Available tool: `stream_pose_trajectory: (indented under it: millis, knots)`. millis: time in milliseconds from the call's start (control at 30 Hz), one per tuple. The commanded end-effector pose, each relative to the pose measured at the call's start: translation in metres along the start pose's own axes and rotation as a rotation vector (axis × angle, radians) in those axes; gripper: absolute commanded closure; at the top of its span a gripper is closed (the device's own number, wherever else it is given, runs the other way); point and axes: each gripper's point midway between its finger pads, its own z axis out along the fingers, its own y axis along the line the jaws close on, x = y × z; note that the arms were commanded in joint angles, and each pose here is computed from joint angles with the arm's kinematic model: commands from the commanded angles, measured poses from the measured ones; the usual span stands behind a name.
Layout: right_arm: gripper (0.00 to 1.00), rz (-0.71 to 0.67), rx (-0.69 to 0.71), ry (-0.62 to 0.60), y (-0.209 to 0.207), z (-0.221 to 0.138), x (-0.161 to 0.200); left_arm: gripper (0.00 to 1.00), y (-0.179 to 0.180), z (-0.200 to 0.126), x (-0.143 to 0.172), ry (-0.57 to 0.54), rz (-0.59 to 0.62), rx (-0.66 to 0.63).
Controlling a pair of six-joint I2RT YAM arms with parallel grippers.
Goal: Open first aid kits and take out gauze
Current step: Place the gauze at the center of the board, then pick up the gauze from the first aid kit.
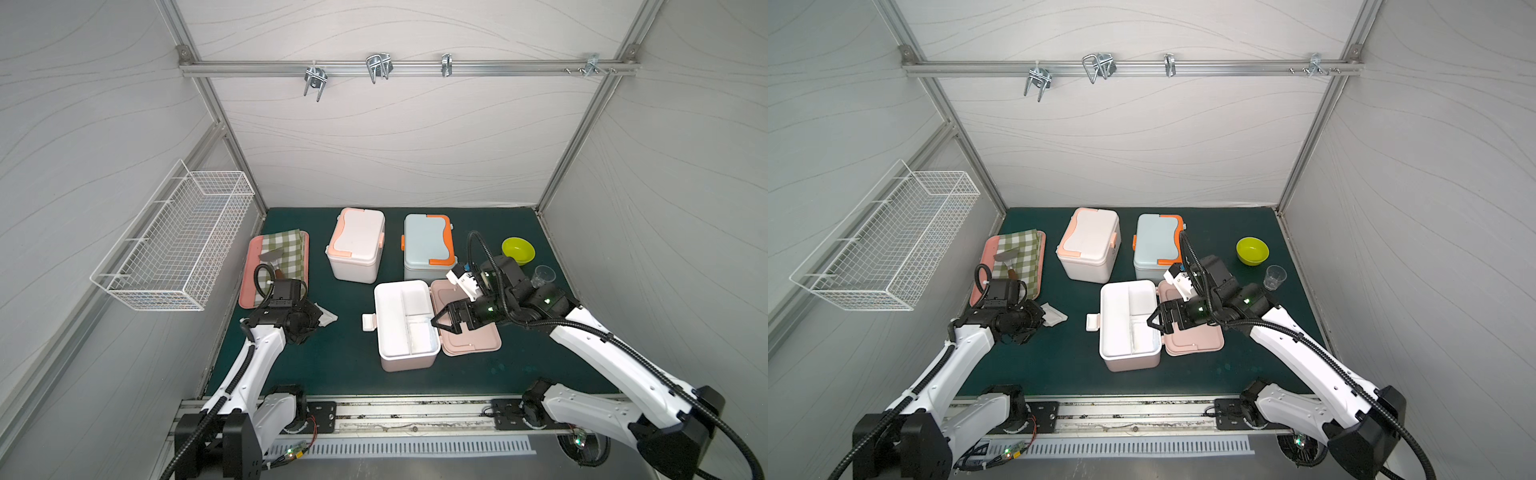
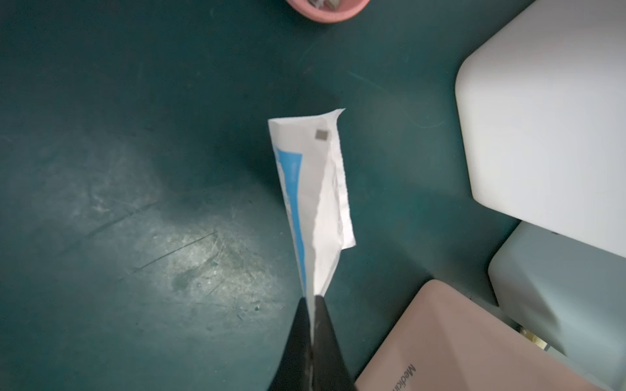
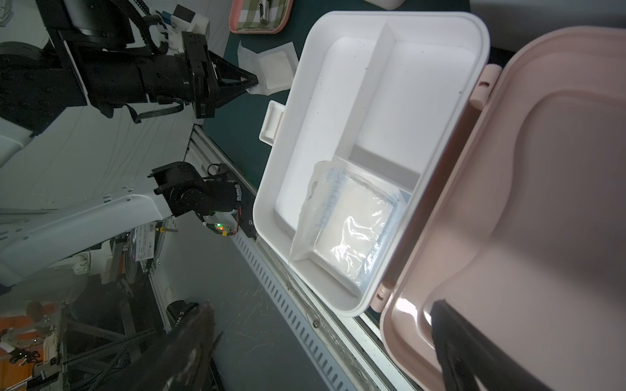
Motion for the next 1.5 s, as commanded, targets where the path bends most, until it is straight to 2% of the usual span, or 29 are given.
stream_pose_trajectory:
  millis: [0,300,433,733,833,1000,1133,1233,1300,1367,1467]
  knots:
    - [0.01,-0.006,-0.003,0.005,0.002,0.001,0.002,1.0,0.014,-0.009,-0.011,-0.085,-0.056,-0.041]
    - [0.01,-0.017,-0.004,0.005,0.003,-0.002,0.003,1.0,0.069,-0.031,-0.034,-0.196,-0.278,-0.196]
    - [0.01,-0.019,-0.009,0.013,0.003,0.0,0.005,1.0,0.069,-0.03,-0.046,-0.212,-0.322,-0.159]
    - [0.01,-0.029,-0.009,0.012,0.004,-0.003,0.005,1.0,0.077,-0.019,-0.058,-0.23,-0.378,-0.171]
    - [0.01,-0.028,-0.008,0.013,0.004,-0.003,0.006,0.87,0.078,-0.02,-0.061,-0.245,-0.384,-0.17]
    - [0.01,-0.023,-0.006,0.012,0.003,-0.004,0.008,0.6,0.075,-0.021,-0.057,-0.226,-0.364,-0.158]
    - [0.01,-0.021,-0.006,0.009,0.003,-0.005,0.008,0.48,0.068,-0.027,-0.049,-0.2,-0.32,-0.112]
    - [0.01,-0.021,-0.001,0.004,0.003,-0.006,0.008,0.39,0.056,-0.039,-0.041,-0.181,-0.259,-0.058]
    - [0.01,-0.017,0.009,-0.002,0.002,-0.008,0.008,0.29,0.047,-0.051,-0.037,-0.186,-0.196,-0.038]
    - [0.01,-0.015,0.025,-0.009,0.0,-0.01,0.007,0.22,0.03,-0.062,-0.032,-0.19,-0.126,0.0]
    - [0.01,0.002,0.113,-0.043,-0.013,-0.016,0.002,0.15,0.004,-0.077,-0.019,-0.176,-0.009,0.038]
